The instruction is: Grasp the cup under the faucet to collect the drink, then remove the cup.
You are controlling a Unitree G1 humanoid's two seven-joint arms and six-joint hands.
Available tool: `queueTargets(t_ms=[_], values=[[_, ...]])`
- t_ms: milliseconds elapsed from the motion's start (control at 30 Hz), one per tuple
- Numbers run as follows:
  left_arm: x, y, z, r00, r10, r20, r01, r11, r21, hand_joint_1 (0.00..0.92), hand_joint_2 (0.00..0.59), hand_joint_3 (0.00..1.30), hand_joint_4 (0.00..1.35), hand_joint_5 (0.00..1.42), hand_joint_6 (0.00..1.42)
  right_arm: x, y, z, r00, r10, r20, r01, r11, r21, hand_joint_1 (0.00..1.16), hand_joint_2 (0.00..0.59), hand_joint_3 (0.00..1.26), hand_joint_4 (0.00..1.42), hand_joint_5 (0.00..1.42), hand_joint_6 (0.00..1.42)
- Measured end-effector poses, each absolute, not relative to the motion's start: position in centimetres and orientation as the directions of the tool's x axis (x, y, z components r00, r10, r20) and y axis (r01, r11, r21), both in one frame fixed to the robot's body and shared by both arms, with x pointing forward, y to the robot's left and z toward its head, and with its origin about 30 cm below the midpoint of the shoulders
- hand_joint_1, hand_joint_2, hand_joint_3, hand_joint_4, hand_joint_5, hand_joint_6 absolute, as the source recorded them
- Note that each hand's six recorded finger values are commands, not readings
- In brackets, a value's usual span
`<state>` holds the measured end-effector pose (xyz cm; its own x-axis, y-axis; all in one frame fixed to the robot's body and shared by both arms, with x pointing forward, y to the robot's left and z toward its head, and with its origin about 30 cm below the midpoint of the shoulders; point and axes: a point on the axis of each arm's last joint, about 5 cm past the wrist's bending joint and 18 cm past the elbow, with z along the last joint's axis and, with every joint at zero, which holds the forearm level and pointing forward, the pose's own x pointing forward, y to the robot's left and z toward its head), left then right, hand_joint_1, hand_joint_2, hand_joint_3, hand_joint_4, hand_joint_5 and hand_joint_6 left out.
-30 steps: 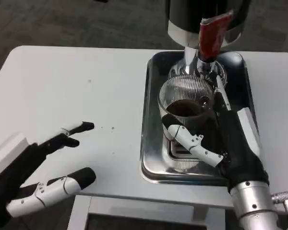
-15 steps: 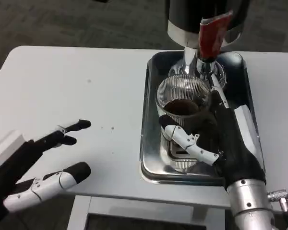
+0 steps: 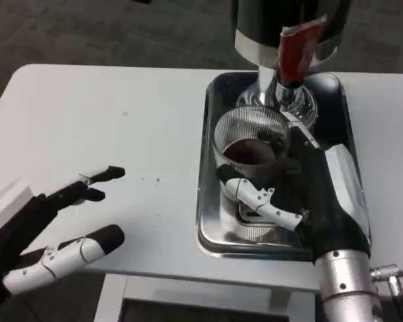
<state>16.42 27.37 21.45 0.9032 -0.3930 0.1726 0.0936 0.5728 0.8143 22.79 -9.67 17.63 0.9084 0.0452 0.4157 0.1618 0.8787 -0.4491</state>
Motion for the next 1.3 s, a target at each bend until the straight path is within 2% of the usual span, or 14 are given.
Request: queueTargets(t_ms=[300,533,700,1300], values=[[16.6,27.5,21.5,0.903,-0.395,0.171,0.095,0.569,0.817,0.000,0.082,0.17,0.12,0.21,0.19,22.6,-9.3,17.4,0.903,0.022,0.429,0.195,0.868,-0.456,0.69,0.226,0.35,0.52,0.59,0.67],[16.7,27.5,21.5,0.900,-0.400,0.175,0.093,0.567,0.818,0.000,0.080,0.17,0.12,0.21,0.20,22.3,-9.4,17.0,0.896,-0.022,0.444,0.237,0.868,-0.436,0.71,0.230,0.46,0.65,0.78,1.01],[16.9,27.4,21.6,0.895,-0.406,0.183,0.089,0.567,0.819,0.000,0.079,0.17,0.12,0.21,0.20,22.1,-9.6,16.8,0.886,-0.048,0.461,0.269,0.864,-0.427,0.73,0.234,0.56,0.78,0.92,1.17],[17.9,26.6,22.3,0.868,-0.445,0.219,0.084,0.566,0.820,0.000,0.081,0.17,0.12,0.21,0.20,20.7,-12.0,16.2,0.852,-0.173,0.495,0.386,0.846,-0.368,0.79,0.193,0.81,1.00,1.18,1.42]])
